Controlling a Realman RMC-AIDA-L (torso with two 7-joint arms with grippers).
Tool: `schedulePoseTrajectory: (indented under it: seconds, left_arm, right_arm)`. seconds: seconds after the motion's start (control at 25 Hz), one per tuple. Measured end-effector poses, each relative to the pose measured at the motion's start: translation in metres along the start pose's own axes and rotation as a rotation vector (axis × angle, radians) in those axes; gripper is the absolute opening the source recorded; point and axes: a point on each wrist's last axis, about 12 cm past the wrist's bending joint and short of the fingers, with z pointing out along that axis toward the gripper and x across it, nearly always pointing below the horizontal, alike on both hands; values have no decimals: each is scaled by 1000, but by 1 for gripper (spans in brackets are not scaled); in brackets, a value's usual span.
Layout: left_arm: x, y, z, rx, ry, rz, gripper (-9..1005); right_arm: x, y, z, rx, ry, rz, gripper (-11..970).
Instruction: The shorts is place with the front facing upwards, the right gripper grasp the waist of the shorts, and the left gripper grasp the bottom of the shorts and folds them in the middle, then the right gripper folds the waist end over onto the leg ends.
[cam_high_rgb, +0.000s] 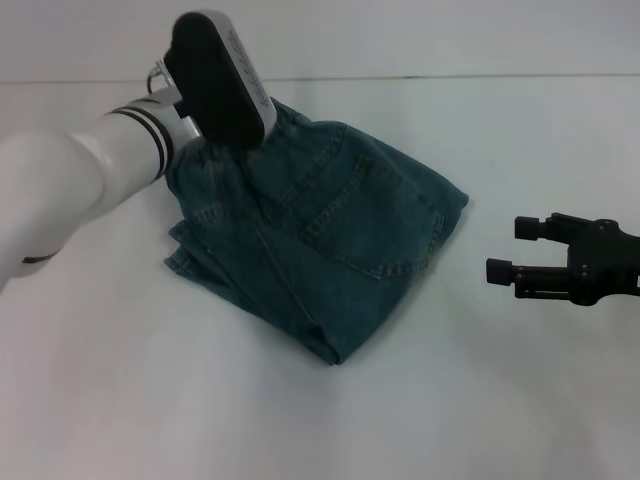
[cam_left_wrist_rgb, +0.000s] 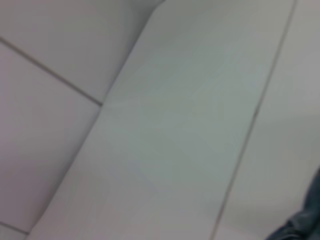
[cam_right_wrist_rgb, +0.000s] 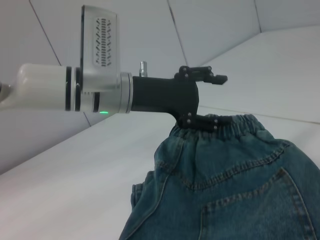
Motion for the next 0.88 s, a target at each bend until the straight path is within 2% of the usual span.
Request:
schedulePoseTrajectory:
  seconds: [0.16,0.28,0.32,0.44,0.6,0.64,0.72,0.88]
  left_arm:
    - [2,10,-8,-36,-26,-68,829]
    - [0,11,-21,-15,-79,-108,829]
    - [-1,13,-33,27,-133,-163,829]
    - [3,18,-52,138,-212,-291,828]
    - [27,20,-82,395,-339,-506,827]
    - [38,16,-93,478,-381,-568,827]
    - [53,10,-106,556,-432,-638,827]
    - [84,-18,-125,634,-472,-783,826]
  right_arm:
    - [-1,0,-1,2,-20,-2,955]
    - [-2,0,-3,8,-43,-15,955]
    - [-3,0,-4,10,-48,-24,955]
    - [-4,0,-6,12,-50,-75,955]
    - [0,4,-8,-8,-43,-143,955]
    - [1,4,-9,-9,-44,-149,955]
    - [3,5,-10,-6,-46,-156,956]
    - [8,7,-6,-17,-50,-176,956]
